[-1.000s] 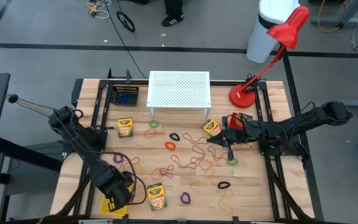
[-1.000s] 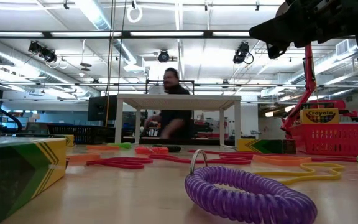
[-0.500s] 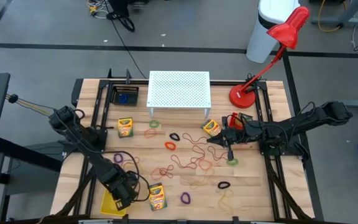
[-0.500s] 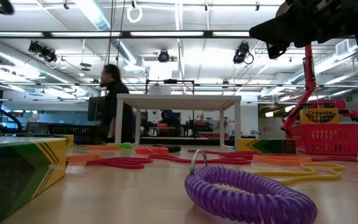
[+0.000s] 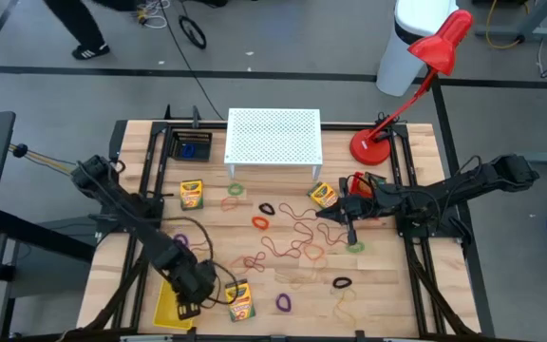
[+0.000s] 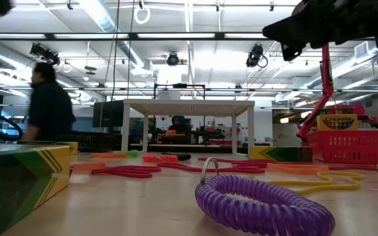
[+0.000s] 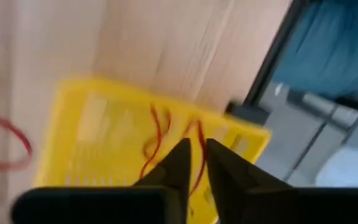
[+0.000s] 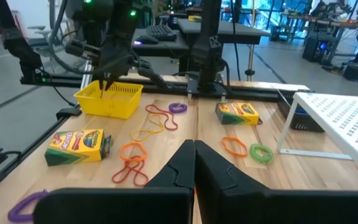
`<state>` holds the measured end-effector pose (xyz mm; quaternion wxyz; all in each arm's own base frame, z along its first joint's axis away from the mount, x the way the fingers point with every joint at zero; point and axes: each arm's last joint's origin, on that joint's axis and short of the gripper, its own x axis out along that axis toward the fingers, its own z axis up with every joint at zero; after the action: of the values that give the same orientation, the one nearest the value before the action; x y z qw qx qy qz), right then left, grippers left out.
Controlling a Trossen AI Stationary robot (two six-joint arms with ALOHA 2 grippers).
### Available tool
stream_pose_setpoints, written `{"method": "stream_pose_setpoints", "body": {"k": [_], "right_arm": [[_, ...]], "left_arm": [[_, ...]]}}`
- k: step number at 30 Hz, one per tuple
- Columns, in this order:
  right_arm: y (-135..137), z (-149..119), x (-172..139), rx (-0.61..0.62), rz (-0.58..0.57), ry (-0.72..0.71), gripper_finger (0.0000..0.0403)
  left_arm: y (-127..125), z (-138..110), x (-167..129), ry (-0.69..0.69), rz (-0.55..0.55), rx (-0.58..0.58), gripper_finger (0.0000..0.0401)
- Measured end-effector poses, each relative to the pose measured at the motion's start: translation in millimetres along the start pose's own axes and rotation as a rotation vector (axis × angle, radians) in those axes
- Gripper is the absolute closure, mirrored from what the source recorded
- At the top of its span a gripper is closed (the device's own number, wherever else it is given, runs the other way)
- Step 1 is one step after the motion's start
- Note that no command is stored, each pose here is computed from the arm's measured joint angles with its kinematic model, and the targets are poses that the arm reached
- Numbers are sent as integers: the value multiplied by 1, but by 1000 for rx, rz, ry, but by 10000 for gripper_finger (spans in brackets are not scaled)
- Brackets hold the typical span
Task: Pick & Place Office Desk Supplies
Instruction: Put the red rubber band into the yellow bin
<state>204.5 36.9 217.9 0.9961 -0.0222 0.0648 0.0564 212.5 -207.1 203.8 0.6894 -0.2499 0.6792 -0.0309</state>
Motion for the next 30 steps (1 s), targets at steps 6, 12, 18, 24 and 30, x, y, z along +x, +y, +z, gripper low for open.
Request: {"method": "stream_pose_setpoints", "body": {"k": [6, 12, 18, 24, 30], "right_arm": [[0, 3, 0, 6, -1, -26, 397], [0, 2, 0, 10, -1, -26, 397], [0, 2, 0, 6, -1, -26, 397], [0, 2, 0, 5, -1, -25, 397], [0, -1, 2, -3, 0, -7, 397]], "left_arm": [[14, -3, -19, -202, -73, 35, 394], [38, -15, -3, -235, -189, -55, 395], [35, -30, 3, -122, -224, -57, 396], [28, -39, -6, 8, -194, -120, 396], [22, -45, -19, 159, -163, -145, 396]]}}
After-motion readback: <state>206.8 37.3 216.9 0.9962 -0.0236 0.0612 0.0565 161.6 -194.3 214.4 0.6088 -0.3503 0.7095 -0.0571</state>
